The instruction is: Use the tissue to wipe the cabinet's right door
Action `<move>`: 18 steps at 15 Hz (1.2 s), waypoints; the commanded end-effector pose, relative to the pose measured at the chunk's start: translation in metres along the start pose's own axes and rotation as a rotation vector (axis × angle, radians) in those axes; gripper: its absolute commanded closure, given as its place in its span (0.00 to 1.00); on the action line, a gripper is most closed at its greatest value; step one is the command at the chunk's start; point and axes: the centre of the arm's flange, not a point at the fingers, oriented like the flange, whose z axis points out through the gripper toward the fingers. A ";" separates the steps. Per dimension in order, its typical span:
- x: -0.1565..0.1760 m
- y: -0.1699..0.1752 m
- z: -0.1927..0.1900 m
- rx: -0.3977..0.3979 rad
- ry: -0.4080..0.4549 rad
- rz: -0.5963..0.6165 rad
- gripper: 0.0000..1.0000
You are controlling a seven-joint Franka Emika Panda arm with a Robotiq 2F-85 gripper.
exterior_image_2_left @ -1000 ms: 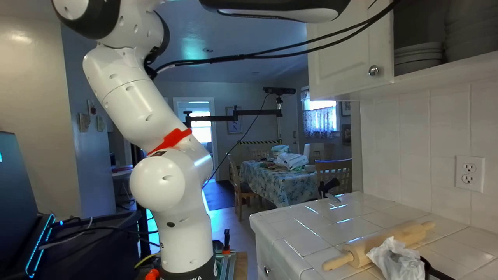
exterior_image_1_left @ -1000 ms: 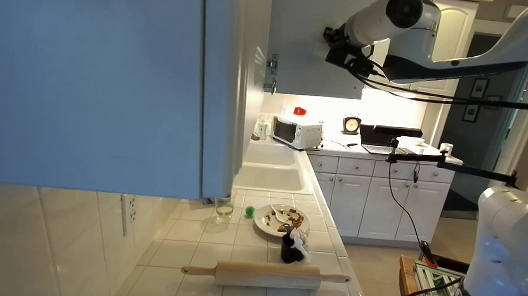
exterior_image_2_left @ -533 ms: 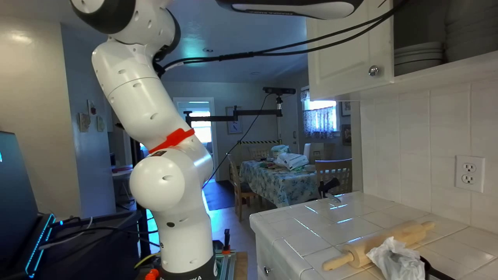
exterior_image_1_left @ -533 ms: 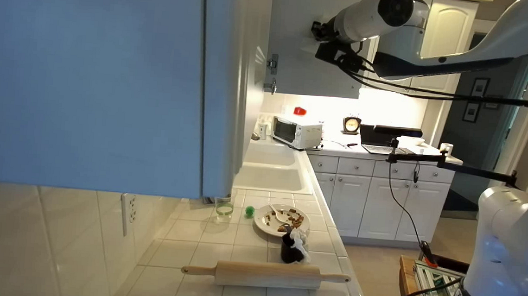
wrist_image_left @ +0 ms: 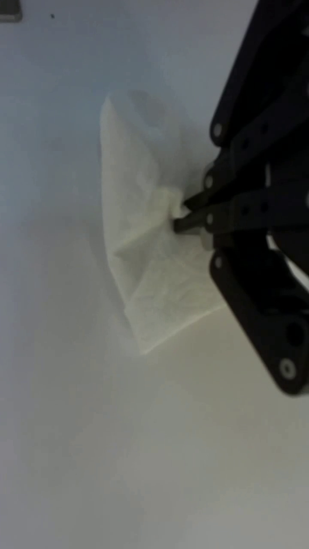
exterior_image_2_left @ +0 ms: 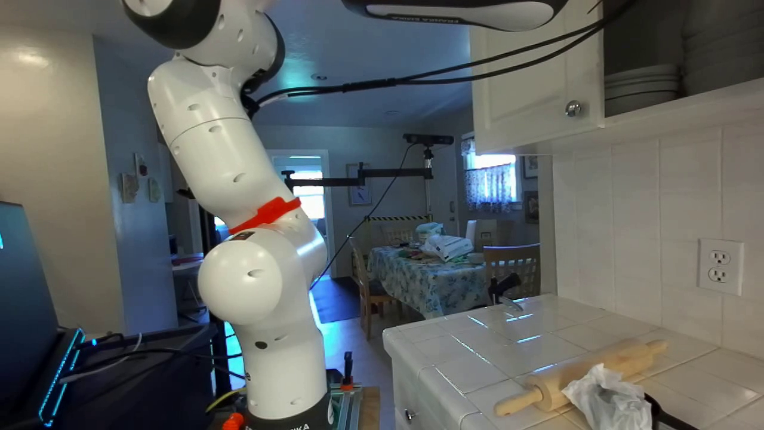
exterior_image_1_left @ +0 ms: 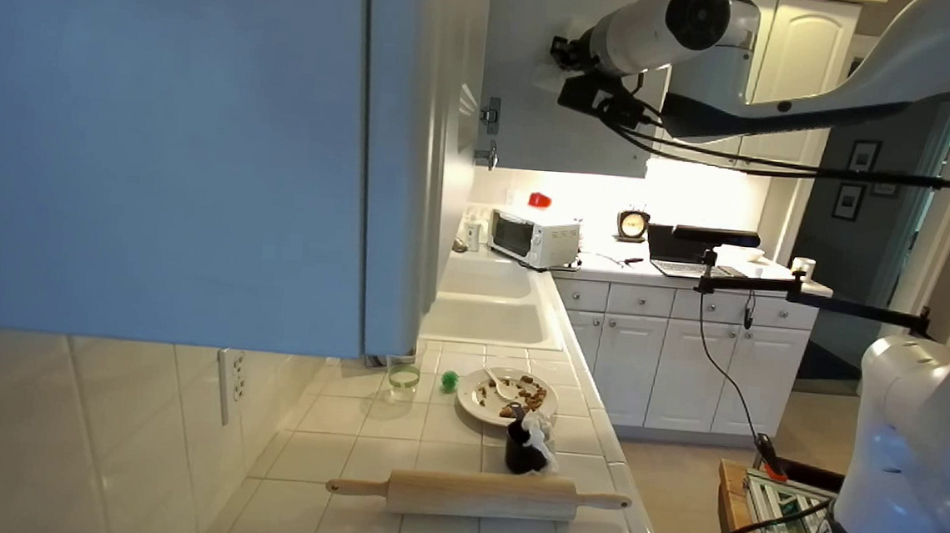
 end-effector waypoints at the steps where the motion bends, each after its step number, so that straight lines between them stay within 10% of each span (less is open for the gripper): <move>1: 0.010 0.025 0.004 -0.081 0.034 0.004 1.00; 11: 0.029 0.113 -0.013 -0.345 0.068 0.113 1.00; 18: 0.034 0.087 -0.005 -0.300 0.070 0.078 1.00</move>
